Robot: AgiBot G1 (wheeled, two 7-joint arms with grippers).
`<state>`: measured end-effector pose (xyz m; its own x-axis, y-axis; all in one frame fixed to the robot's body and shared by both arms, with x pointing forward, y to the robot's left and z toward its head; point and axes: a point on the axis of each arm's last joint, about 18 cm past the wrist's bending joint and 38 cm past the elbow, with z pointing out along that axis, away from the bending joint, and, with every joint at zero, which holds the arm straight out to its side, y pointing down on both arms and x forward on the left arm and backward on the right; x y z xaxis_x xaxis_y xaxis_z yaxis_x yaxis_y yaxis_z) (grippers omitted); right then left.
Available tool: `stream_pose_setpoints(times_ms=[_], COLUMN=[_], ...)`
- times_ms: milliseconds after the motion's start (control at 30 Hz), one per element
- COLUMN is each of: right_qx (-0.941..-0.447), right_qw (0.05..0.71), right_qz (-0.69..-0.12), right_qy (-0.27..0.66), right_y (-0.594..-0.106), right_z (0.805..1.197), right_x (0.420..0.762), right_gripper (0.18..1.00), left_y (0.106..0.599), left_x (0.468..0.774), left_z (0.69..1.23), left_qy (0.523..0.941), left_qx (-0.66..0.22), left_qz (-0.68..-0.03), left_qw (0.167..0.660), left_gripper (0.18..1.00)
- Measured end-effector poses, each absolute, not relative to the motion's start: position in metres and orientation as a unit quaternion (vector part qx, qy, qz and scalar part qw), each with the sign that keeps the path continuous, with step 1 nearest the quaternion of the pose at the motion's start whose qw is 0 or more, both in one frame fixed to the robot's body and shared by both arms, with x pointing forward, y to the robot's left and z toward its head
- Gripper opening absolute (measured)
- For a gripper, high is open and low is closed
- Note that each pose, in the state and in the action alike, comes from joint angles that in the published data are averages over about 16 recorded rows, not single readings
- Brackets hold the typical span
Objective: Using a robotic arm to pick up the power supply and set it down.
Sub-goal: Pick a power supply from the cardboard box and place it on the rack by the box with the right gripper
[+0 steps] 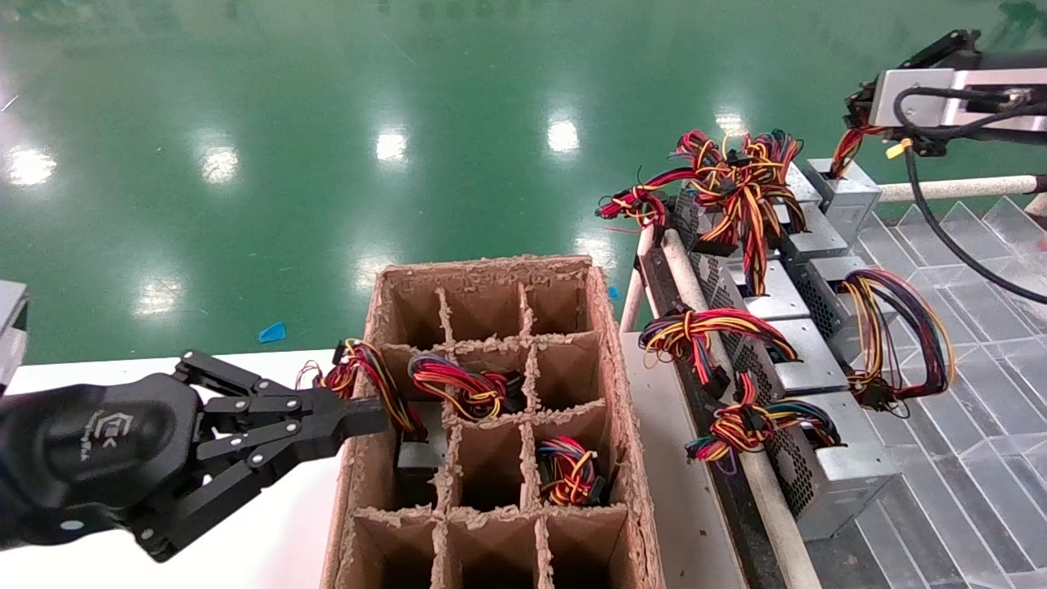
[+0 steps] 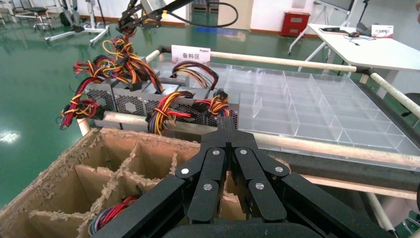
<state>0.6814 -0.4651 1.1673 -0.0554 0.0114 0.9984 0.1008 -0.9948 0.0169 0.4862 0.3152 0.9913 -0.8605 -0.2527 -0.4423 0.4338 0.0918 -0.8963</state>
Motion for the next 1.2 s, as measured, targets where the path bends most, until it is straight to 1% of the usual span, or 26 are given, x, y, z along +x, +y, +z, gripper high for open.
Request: stream_pose_setpoints(times_ms=[467,667,867,1067,1200], right_qx=[-0.695,-0.701,-0.705,-0.705,-0.700], right_qw=[0.044,0.049,0.058,0.072,0.095], right_qz=[-0.715,-0.709,-0.704,-0.702,-0.704], right_qy=[-0.058,-0.061,-0.065,-0.072,-0.078], right_y=[-0.451,-0.448,-0.444,-0.439,-0.433], right_z=[1.156,1.156,1.160,1.164,1.169], right_x=[0.689,0.687,0.684,0.681,0.676], right_gripper=[0.251,0.267,0.312,0.391,0.474], left_y=[0.315,0.315,0.315,0.315,0.315], left_x=[0.486,0.486,0.486,0.486,0.486], left_z=[0.991,0.991,0.991,0.991,0.991], left_qy=[0.693,0.693,0.693,0.693,0.693], left_qx=[0.065,0.065,0.065,0.065,0.065], left_qz=[-0.671,-0.671,-0.671,-0.671,-0.671], left_qw=[0.256,0.256,0.256,0.256,0.256], left_gripper=[0.191,0.191,0.191,0.191,0.191])
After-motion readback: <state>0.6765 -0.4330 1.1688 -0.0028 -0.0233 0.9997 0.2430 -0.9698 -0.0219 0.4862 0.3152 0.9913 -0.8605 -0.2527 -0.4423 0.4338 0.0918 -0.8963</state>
